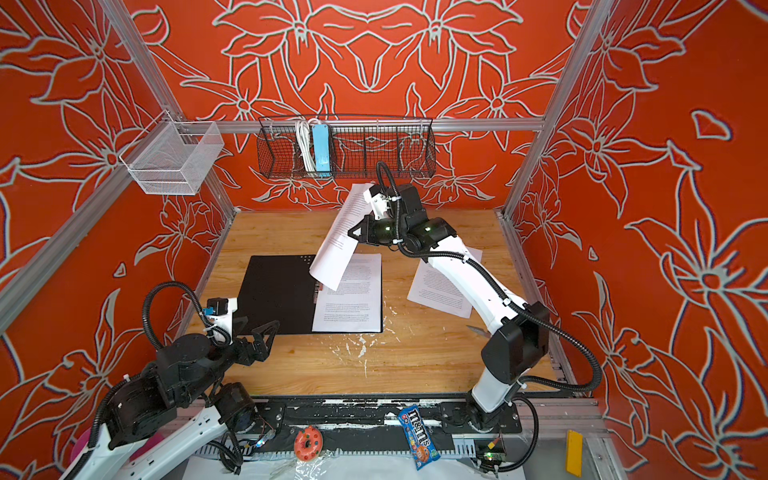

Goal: Put the files into the folder
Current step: 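Lift the sheets with the right gripper toward the folder while the left draws back, then lay the held sheets onto the folder stack with the right gripper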

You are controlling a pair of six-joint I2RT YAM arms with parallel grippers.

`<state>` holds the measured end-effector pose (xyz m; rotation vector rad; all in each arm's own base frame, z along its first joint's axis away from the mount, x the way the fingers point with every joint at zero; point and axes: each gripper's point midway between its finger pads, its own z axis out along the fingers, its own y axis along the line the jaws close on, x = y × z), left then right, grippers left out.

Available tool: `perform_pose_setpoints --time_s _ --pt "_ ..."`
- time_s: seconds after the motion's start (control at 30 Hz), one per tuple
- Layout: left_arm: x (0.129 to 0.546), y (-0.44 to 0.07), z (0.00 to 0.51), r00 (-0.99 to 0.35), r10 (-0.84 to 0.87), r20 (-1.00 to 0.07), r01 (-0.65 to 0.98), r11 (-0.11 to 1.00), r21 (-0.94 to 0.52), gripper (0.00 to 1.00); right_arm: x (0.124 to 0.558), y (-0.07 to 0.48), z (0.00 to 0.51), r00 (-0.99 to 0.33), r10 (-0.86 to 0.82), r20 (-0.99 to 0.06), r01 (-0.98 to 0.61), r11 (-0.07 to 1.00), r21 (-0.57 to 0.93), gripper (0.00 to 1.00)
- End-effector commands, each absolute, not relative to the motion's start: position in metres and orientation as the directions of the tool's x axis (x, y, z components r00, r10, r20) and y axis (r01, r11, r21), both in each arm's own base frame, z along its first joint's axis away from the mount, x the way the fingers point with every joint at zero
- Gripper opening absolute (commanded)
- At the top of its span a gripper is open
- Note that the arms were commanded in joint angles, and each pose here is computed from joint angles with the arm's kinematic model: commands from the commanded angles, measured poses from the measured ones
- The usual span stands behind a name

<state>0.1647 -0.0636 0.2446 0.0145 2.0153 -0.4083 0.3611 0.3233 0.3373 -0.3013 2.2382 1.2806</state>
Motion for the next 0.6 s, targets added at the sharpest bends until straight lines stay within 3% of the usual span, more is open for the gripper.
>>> perform_pose_setpoints --time_s 0.0,0.1,0.23,0.3,0.57 --pt "0.169 -0.065 0.239 -0.489 -0.140 -0.861 0.172 0.952 -0.252 0.98 0.365 0.319 0.311 -0.884 0.047 -0.465 -0.394 0.459 0.796 0.00" --pt "0.170 -0.072 0.236 -0.514 -0.116 -0.850 0.194 0.949 -0.247 0.98 0.376 0.300 0.253 -0.940 0.048 -0.338 -0.281 0.455 0.845 0.00" --pt "0.171 -0.079 0.233 -0.534 -0.094 -0.840 0.213 0.947 -0.241 0.98 0.376 0.263 0.157 -0.966 -0.034 -0.256 -0.208 0.689 0.694 0.00" --pt "0.171 -0.080 0.233 -0.537 -0.093 -0.839 0.216 0.945 -0.244 0.98 0.372 0.251 0.126 -0.972 -0.079 -0.221 -0.203 0.754 0.625 0.00" --pt "0.170 -0.081 0.236 -0.530 -0.099 -0.842 0.231 0.939 -0.255 0.98 0.364 0.238 0.078 -0.954 -0.254 -0.158 -0.298 0.858 0.418 0.00"
